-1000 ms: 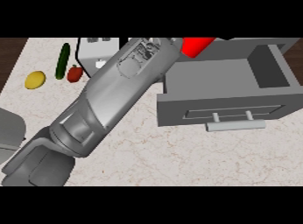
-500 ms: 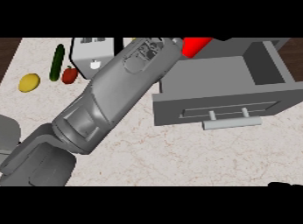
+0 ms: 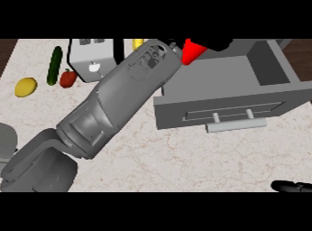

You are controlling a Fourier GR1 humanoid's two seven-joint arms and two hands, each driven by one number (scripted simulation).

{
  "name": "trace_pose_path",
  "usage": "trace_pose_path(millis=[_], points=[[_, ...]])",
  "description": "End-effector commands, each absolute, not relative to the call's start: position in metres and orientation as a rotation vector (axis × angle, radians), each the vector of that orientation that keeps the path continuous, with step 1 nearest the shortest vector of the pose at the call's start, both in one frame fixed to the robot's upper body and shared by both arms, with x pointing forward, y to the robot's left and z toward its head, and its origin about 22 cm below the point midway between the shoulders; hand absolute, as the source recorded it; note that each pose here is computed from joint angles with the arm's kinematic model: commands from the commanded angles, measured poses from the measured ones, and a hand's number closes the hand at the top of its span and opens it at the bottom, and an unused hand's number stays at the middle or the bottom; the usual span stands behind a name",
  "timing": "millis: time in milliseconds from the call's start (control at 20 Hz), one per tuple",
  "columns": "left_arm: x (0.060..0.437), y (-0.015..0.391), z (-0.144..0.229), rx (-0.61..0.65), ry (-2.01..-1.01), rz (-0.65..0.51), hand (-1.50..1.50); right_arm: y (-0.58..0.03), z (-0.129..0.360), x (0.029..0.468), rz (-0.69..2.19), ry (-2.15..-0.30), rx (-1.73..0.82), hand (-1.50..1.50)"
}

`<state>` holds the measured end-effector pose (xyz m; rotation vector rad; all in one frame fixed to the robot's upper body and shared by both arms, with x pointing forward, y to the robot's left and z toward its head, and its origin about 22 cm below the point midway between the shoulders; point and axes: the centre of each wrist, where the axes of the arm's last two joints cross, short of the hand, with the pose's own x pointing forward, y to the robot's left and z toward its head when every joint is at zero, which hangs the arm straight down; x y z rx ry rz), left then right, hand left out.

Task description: Pick up the can, place it into the drawer and close the drawer

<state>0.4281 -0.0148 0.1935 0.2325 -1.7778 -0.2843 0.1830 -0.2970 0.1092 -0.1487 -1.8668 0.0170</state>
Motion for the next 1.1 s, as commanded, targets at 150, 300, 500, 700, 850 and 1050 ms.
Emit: trace_pose_path(millis=[150,300,500,700,850,1050], points=[[0.429,-0.005,0.163,0.299,-1.777,-0.297,-1.50,-0.287,0.109,0.191,0.035,-1.868,-0.145,-1.50],[0.430,-0.007,0.171,0.314,-1.754,-0.268,-1.50,-0.292,0.119,0.184,0.047,-1.891,-0.135,-1.50],[0.430,-0.011,0.178,0.360,-1.779,-0.220,-1.50,-0.283,0.111,0.185,0.040,-1.873,-0.120,-1.50],[0.430,-0.006,0.167,0.370,-1.777,-0.207,-1.50,-0.288,0.117,0.185,0.048,-1.894,-0.122,-1.50],[0.427,-0.003,0.153,0.361,-1.777,-0.180,-1.50,-0.294,0.116,0.185,0.062,-1.897,-0.165,-1.50],[0.428,-0.004,0.160,0.324,-1.763,-0.126,-1.50,-0.296,0.133,0.179,0.168,-1.963,-0.283,-1.50]])
